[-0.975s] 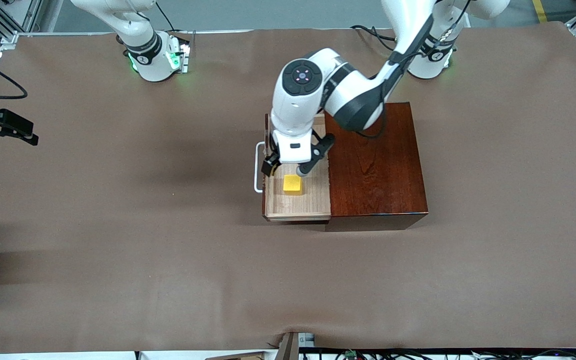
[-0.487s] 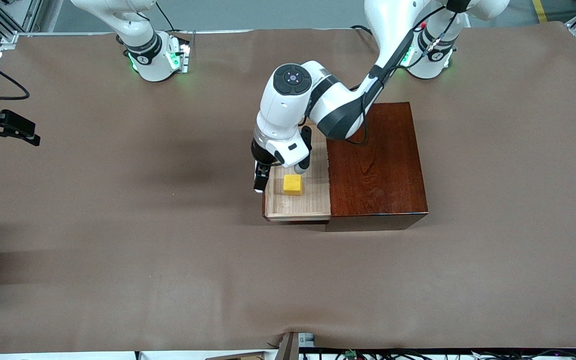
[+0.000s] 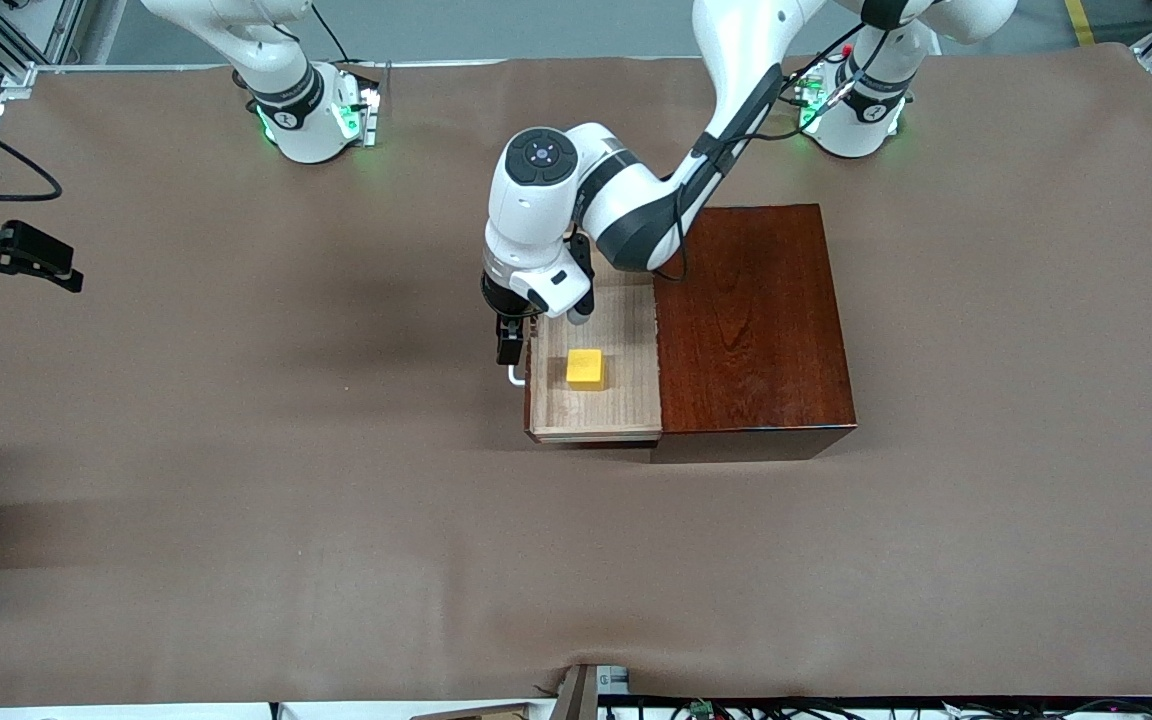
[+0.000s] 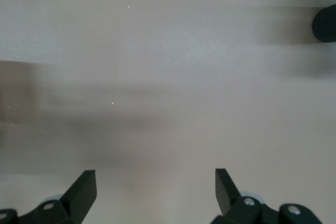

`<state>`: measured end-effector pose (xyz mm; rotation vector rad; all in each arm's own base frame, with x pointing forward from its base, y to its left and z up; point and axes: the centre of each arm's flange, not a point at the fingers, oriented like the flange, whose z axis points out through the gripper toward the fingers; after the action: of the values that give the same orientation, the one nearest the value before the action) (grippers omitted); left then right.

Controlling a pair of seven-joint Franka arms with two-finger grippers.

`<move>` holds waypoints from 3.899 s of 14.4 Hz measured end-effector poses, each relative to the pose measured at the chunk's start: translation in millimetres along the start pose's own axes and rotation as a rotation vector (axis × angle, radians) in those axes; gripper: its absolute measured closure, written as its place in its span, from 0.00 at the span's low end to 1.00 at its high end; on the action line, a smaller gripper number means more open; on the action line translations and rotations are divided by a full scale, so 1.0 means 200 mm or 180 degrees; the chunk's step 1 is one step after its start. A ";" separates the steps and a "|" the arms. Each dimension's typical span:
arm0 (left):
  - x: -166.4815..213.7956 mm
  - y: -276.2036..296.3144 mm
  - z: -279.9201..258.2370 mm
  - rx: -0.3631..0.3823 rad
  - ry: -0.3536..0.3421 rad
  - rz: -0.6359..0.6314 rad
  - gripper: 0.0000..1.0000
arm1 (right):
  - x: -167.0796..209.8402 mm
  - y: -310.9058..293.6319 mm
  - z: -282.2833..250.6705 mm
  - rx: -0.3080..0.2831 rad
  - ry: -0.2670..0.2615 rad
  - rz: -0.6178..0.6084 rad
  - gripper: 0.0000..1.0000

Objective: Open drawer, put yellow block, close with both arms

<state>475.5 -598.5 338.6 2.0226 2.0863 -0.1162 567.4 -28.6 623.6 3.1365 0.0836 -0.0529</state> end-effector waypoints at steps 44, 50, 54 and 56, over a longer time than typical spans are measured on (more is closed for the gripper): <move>0.82 0.71 -0.79 0.0097 0.1246 0.0557 0.00 | -0.01 -0.01 0.01 0.0004 -0.0046 0.0126 0.00; 1.69 1.20 -1.12 0.0118 0.1008 0.1163 0.00 | -0.01 -0.02 0.01 0.0005 -0.0061 0.0130 0.00; 2.10 1.23 -1.38 0.0156 0.0846 0.1643 0.00 | -0.01 -0.02 0.01 0.0006 -0.0066 0.0132 0.00; 2.31 1.17 -1.51 0.0198 0.0752 0.1984 0.00 | -0.01 -0.01 0.01 0.0006 -0.0069 0.0133 0.00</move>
<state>666.2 -72.9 555.0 2.7280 1.4718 0.1750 565.2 -25.7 621.1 3.1374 0.0180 -0.0870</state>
